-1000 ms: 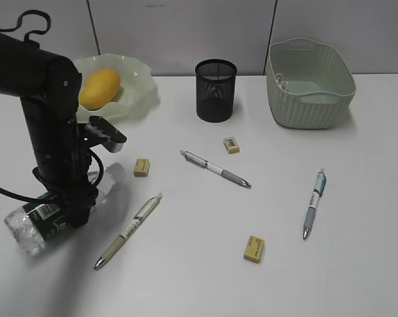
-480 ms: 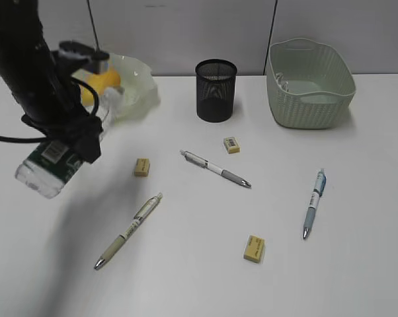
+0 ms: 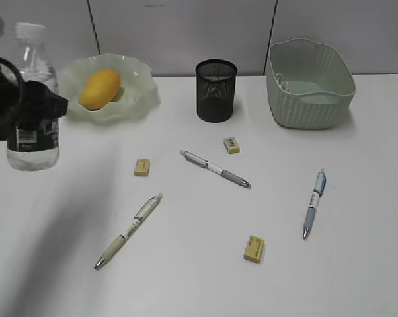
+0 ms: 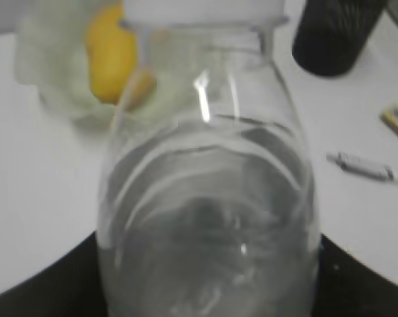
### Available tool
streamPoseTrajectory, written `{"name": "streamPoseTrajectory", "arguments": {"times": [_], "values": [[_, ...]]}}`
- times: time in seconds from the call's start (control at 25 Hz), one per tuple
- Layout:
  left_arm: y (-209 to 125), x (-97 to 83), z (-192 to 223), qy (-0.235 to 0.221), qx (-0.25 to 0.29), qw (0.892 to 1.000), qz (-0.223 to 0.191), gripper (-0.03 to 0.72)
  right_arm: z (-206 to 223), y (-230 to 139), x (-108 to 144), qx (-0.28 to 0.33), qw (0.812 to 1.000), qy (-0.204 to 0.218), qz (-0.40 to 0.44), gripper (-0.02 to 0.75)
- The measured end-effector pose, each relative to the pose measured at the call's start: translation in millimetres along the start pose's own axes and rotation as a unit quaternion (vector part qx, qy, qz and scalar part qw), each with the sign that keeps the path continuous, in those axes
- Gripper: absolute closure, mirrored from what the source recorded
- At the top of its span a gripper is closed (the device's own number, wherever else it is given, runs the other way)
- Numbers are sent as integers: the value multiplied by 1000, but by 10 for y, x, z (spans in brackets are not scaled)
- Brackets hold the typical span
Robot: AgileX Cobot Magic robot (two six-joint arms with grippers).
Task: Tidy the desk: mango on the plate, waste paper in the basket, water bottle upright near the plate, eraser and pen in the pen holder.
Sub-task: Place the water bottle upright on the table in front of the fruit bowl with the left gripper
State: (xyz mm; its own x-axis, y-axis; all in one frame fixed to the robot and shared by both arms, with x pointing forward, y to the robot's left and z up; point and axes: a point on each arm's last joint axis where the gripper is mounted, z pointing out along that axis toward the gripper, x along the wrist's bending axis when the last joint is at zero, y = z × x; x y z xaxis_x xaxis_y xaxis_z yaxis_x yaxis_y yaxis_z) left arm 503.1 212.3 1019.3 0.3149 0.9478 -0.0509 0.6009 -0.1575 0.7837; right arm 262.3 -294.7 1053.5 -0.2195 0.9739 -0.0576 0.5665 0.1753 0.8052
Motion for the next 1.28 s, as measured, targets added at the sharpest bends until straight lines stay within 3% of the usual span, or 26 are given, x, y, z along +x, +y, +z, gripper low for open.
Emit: {"name": "streamPoseTrajectory", "arguments": {"times": [0.16, 0.44, 0.96, 1.28], "values": [[-196, 126, -29, 58, -147, 987, -21, 188, 0, 0, 0, 0, 1000, 0, -1, 145], [-316, 248, 238, 108, -244, 963, -42, 188, 0, 0, 0, 0, 1000, 0, -1, 145], [-805, 398, 973, 134, -230, 958, -106, 188, 0, 0, 0, 0, 1000, 0, -1, 145], [-818, 461, 1272, 130, -235, 958, -96, 188, 0, 0, 0, 0, 1000, 0, -1, 145]]}}
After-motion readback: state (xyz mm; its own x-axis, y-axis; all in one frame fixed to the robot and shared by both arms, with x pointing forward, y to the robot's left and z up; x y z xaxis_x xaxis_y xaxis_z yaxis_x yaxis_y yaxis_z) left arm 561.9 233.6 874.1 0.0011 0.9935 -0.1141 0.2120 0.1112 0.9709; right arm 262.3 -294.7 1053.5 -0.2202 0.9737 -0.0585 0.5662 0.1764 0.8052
